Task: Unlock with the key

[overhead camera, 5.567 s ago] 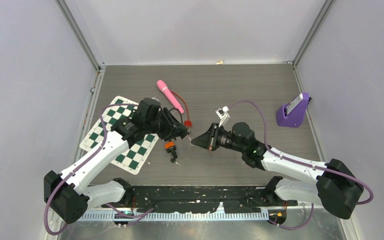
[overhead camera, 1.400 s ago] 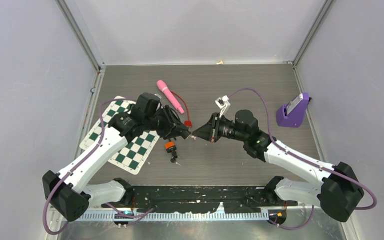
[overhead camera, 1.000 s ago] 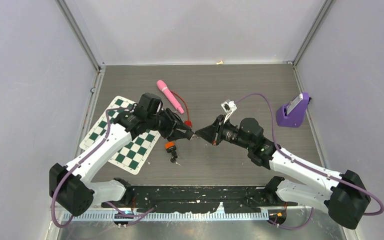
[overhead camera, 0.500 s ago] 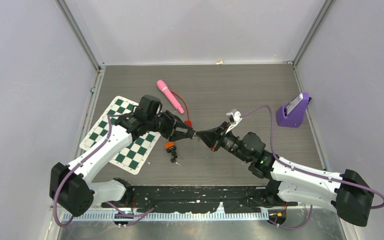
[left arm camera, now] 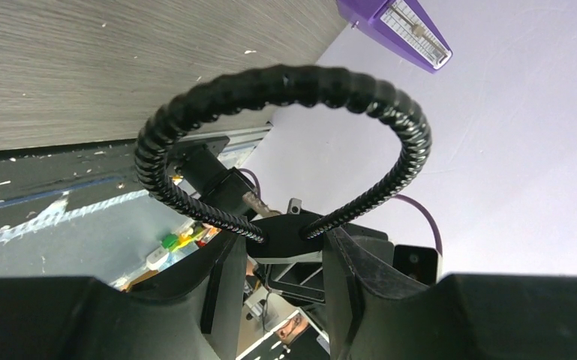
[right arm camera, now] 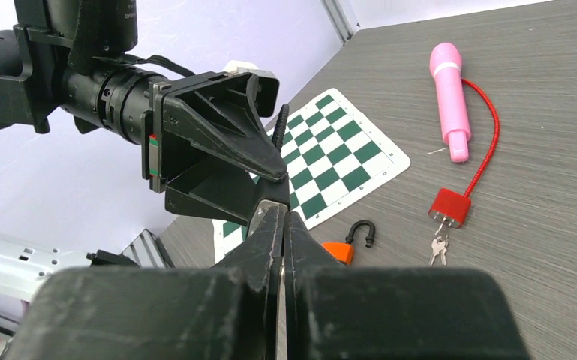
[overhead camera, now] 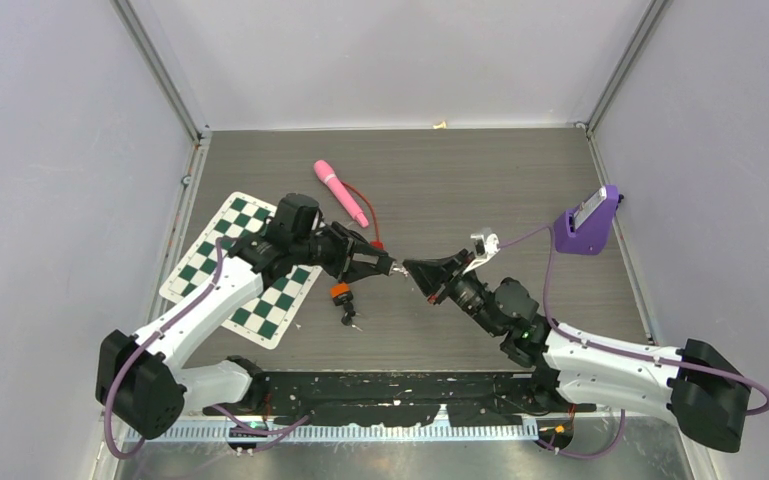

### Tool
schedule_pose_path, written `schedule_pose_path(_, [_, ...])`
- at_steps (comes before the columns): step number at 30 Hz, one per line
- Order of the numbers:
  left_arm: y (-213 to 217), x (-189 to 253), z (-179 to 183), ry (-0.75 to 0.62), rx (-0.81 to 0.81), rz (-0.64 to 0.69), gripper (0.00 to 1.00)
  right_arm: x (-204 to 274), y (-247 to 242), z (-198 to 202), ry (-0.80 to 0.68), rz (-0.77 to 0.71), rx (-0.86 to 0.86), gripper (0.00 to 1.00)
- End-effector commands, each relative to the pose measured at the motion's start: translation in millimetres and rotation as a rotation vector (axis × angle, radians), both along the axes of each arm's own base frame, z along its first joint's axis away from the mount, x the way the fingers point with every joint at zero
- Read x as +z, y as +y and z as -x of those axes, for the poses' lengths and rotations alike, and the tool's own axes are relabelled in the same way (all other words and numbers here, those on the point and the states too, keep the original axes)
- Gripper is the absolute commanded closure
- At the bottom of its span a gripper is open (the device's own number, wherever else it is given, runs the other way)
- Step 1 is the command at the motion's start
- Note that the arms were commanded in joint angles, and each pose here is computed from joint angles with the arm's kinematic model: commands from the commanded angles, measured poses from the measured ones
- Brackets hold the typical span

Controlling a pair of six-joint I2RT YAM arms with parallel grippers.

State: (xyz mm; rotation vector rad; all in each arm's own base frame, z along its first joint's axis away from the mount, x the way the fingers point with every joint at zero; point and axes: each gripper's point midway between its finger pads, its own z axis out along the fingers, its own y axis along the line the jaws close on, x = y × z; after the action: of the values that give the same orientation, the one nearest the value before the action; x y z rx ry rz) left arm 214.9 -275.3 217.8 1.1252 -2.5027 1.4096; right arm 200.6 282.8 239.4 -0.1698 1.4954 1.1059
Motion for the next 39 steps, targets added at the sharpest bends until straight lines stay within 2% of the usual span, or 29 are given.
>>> schedule_pose_path(1, [-8, 34, 4, -0.072, -0.036, 0.119, 1.0, 17, -12, -4, -0.024, -0.082, -0.062, 0.95])
schedule_pose_path(18, [-6, 33, 3, -0.082, -0.027, 0.111, 1.0, 48, -13, 8, -0.056, -0.188, -0.003, 0.95])
schedule_pose_path(39, [-6, 47, 3, -0.121, -0.025, 0.139, 1.0, 41, -5, 5, -0.028, -0.182, 0.004, 0.95])
